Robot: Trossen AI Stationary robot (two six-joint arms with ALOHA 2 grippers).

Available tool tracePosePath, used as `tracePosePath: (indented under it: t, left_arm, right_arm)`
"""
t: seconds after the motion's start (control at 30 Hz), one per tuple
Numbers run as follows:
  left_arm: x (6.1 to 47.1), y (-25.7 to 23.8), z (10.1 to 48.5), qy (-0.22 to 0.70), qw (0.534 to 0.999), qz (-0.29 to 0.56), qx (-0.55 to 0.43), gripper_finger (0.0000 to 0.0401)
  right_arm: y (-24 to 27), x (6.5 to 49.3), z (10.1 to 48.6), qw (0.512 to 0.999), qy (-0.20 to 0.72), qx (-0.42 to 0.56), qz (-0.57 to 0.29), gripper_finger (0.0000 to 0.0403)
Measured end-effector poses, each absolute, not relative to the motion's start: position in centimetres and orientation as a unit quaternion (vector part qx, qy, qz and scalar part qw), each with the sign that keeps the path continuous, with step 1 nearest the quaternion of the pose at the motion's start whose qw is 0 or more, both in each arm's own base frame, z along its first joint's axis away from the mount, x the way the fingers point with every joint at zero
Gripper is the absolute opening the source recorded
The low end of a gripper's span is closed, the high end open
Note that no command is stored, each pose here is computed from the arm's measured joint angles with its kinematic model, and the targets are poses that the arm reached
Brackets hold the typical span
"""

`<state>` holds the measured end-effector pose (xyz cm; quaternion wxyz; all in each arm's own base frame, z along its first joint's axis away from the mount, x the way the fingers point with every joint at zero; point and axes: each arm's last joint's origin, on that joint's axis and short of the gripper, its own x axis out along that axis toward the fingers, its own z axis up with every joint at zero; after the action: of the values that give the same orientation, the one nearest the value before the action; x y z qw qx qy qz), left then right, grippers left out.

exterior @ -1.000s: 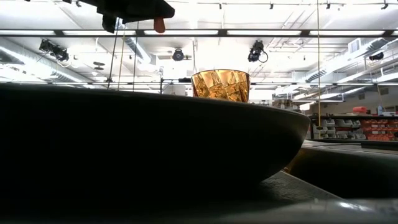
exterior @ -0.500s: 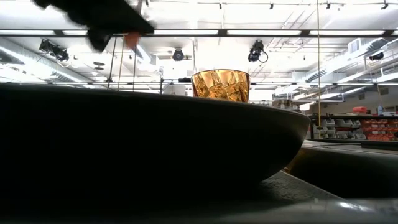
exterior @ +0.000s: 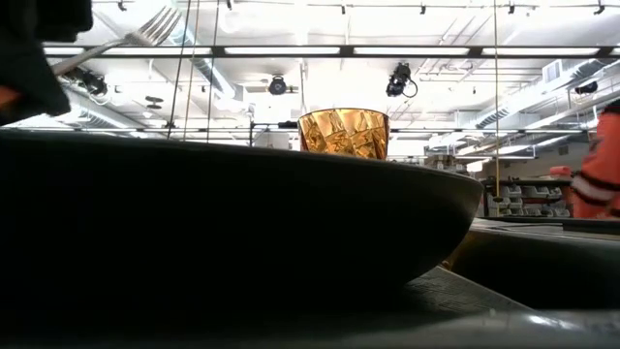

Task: Pick and place plate/cup/fork/spoon on tray
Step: Put the orange fork on the black tray

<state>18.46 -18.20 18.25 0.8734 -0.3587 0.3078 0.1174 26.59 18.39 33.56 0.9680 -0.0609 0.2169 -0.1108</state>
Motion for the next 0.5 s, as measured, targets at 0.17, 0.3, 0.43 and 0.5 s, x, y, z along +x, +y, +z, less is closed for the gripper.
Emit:
tracePosePath:
  t: [0.17, 0.3, 0.43, 0.5]
  left_arm:
    - [17.4, -18.9, 18.0, 0.320, 0.846, 0.127, -0.407, 0.0011]
    - [16.3, -19.8, 17.7, 0.329, 0.821, 0.134, -0.448, 0.0012]
    - [15.1, -20.9, 16.9, 0.335, 0.797, 0.146, -0.480, 0.0012]
    - [14.5, -21.5, 16.0, 0.331, 0.790, 0.160, -0.491, 0.0012]
  right_arm:
    - [18.3, 23.9, 35.0, 0.967, 0.203, -0.087, -0.127, 0.0196]
    - [18.7, 22.5, 35.4, 0.967, 0.195, -0.095, -0.132, 0.0196]
    - [18.7, 21.7, 36.0, 0.965, 0.184, -0.126, -0.138, 0.0196]
    - [18.6, 21.5, 36.2, 0.964, 0.179, -0.136, -0.140, 0.0196]
